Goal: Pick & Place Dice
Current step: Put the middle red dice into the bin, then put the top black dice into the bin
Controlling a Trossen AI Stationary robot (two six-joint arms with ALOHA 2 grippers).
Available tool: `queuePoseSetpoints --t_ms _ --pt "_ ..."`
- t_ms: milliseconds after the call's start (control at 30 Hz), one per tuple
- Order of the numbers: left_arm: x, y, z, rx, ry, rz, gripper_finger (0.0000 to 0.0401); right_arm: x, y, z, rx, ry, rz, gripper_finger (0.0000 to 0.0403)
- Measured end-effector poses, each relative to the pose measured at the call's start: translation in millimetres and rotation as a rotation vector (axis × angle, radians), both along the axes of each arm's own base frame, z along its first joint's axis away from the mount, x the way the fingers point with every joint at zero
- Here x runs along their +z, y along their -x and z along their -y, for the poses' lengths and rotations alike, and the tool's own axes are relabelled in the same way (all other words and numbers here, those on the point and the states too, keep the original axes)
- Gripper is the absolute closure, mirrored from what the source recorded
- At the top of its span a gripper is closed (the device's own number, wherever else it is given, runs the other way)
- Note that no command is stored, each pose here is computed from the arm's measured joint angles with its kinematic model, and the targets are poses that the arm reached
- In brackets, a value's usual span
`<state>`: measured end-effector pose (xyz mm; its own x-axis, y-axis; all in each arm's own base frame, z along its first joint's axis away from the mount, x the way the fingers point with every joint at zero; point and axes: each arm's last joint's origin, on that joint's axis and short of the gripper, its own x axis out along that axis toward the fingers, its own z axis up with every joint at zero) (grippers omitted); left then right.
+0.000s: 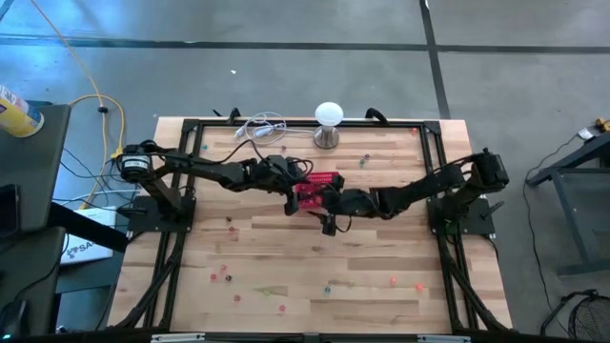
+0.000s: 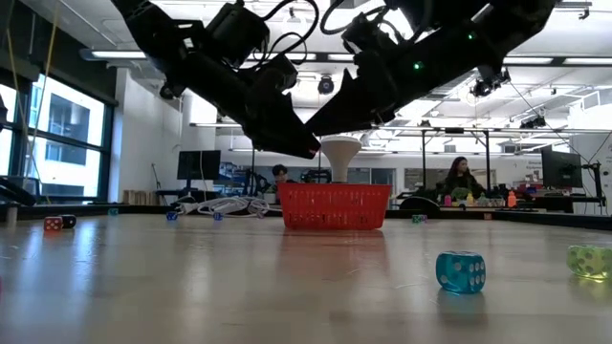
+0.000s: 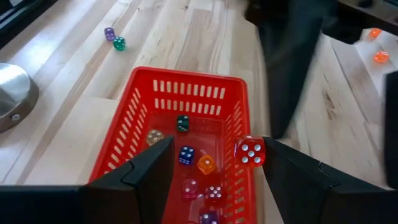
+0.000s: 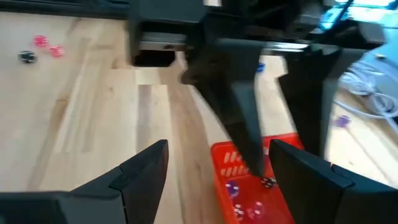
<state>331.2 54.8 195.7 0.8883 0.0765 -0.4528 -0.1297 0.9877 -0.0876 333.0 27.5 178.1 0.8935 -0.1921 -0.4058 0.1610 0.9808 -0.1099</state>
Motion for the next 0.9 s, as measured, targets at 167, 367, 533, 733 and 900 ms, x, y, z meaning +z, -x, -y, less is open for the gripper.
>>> queuePoseSetpoints --t_ms 167,367,533,733,900 --pt "0.1 1.1 -6.4 0.026 0.010 0.001 0.0171 -0.9 -0.2 7.1 -0.007 0.002 -0.011 0.0133" --pt "-0.1 2.2 -10.8 0.043 0.015 -0.001 0.0171 -4.9 -2.0 18.8 0.007 -0.035 -0.023 0.0133" --pt "-0.5 2.5 -10.7 0.041 0.016 -0.005 0.0171 -7.6 -1.5 18.2 0.001 -0.071 -0.038 0.0133" --pt "21.5 15.1 -1.9 -0.111 0.122 0.012 0.0171 5.4 2.9 -6.5 0.073 -0.075 0.005 0.0133" --pt "35.5 52.4 12.1 -0.250 0.346 -0.190 0.0171 13.4 10.1 -40.6 0.160 -0.123 0.033 0.0133"
